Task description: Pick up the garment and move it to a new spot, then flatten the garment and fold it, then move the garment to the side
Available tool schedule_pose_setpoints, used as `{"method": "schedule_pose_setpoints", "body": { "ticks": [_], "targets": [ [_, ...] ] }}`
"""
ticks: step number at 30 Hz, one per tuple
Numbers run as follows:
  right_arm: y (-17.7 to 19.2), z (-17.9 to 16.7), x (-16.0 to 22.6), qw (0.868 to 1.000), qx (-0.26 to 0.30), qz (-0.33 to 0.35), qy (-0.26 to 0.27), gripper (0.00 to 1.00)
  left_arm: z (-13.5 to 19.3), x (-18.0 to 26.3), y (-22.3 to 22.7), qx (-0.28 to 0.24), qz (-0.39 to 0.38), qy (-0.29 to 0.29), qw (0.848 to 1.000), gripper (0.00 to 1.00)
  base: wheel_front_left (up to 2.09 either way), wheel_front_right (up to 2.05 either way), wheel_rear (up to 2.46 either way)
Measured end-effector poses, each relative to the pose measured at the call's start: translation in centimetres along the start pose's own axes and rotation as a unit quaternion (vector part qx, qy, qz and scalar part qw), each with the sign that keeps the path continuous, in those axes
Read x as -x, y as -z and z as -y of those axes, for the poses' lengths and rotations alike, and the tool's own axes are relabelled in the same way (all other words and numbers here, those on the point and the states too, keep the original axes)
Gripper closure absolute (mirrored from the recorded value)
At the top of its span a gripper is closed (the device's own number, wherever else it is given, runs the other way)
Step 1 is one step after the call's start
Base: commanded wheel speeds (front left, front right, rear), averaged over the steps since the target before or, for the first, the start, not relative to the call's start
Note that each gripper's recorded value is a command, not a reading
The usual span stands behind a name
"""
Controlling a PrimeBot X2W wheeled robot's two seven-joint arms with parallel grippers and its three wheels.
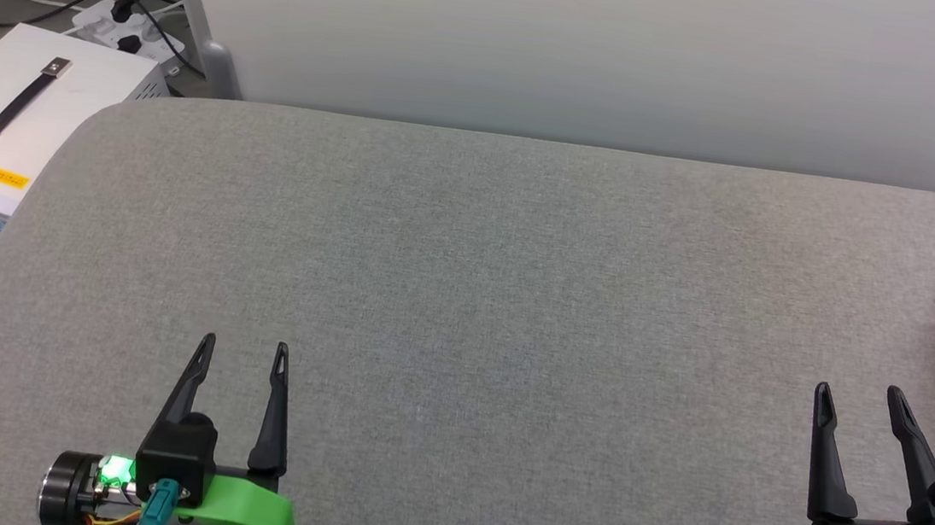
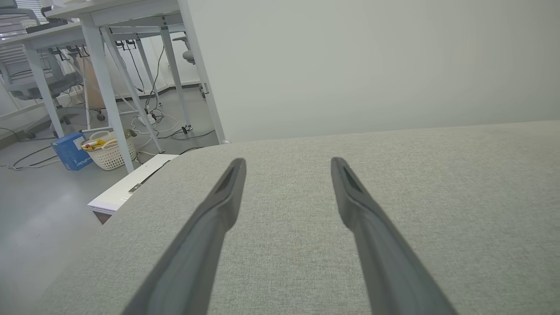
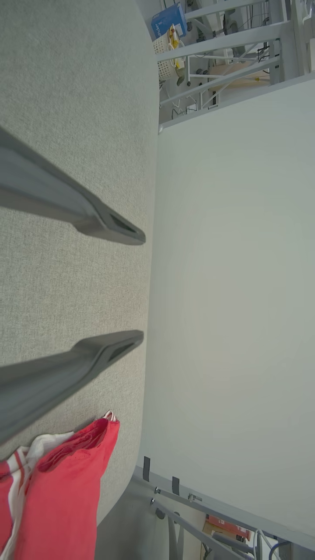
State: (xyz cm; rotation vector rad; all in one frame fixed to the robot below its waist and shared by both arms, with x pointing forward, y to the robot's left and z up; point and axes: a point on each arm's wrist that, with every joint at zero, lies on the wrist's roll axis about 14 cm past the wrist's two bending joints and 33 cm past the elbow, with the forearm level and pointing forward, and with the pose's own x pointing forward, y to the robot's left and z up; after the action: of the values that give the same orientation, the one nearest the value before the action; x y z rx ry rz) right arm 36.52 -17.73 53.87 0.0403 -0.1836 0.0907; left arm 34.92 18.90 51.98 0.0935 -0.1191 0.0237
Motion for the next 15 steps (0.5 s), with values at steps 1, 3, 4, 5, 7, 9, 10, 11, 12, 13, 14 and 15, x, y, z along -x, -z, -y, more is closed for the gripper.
{"method": "schedule_pose_setpoints", "body": {
  "ticks": [1,3,4,5,7,9,10,11,12,13,14,15],
  "targets": [
    [-0.05,0.1,0.13,1.0,-0.001,0.0,0.002,0.0,0.11,0.04,-0.01,0.001,0.0,0.003,1.0,0.0,0.0,0.0,0.0],
    [-0.07,0.24,0.36,1.0,-0.002,0.0,0.005,0.0,0.23,0.12,0.02,0.002,0.0,0.006,1.0,0.0,0.0,0.0,0.0],
    [-0.05,0.34,0.49,1.0,-0.002,0.0,0.007,0.0,0.32,0.15,0.04,0.003,-0.001,0.008,1.0,0.0,0.0,0.0,0.0],
    [-0.02,0.41,0.57,1.0,-0.002,-0.001,0.009,0.0,0.38,0.15,0.06,0.003,-0.001,0.009,1.0,0.0,0.0,0.0,0.0],
    [0.02,0.5,0.6,1.0,-0.002,-0.002,0.011,0.0,0.43,0.11,0.08,0.004,-0.001,0.009,1.0,0.0,0.0,0.0,0.0],
    [0.07,0.53,0.6,1.0,-0.002,-0.002,0.012,0.0,0.49,0.09,0.12,0.005,-0.002,0.012,1.0,0.0,0.0,0.0,0.0],
    [0.08,0.56,0.6,1.0,-0.003,-0.003,0.012,0.0,0.5,0.08,0.14,0.005,-0.002,0.012,1.0,0.0,0.0,0.0,0.0],
    [0.1,0.58,0.61,1.0,-0.003,-0.003,0.013,0.0,0.48,0.07,0.15,0.005,-0.002,0.012,1.0,0.0,0.0,0.0,0.0],
    [0.11,0.6,0.61,1.0,-0.004,-0.003,0.013,0.0,0.47,0.05,0.15,0.005,-0.002,0.012,1.0,0.0,0.0,0.0,0.0],
    [0.13,0.6,0.62,1.0,-0.004,-0.003,0.014,0.0,0.47,0.05,0.16,0.005,-0.002,0.012,1.0,0.0,0.0,0.0,0.0],
    [0.14,0.6,0.62,1.0,-0.004,-0.003,0.014,0.0,0.48,0.04,0.16,0.005,-0.002,0.012,1.0,0.0,0.0,0.0,0.0],
    [0.16,0.61,0.63,1.0,-0.005,-0.003,0.014,0.0,0.51,0.03,0.18,0.006,-0.003,0.014,1.0,0.0,0.0,0.0,0.0]
  ]
}}
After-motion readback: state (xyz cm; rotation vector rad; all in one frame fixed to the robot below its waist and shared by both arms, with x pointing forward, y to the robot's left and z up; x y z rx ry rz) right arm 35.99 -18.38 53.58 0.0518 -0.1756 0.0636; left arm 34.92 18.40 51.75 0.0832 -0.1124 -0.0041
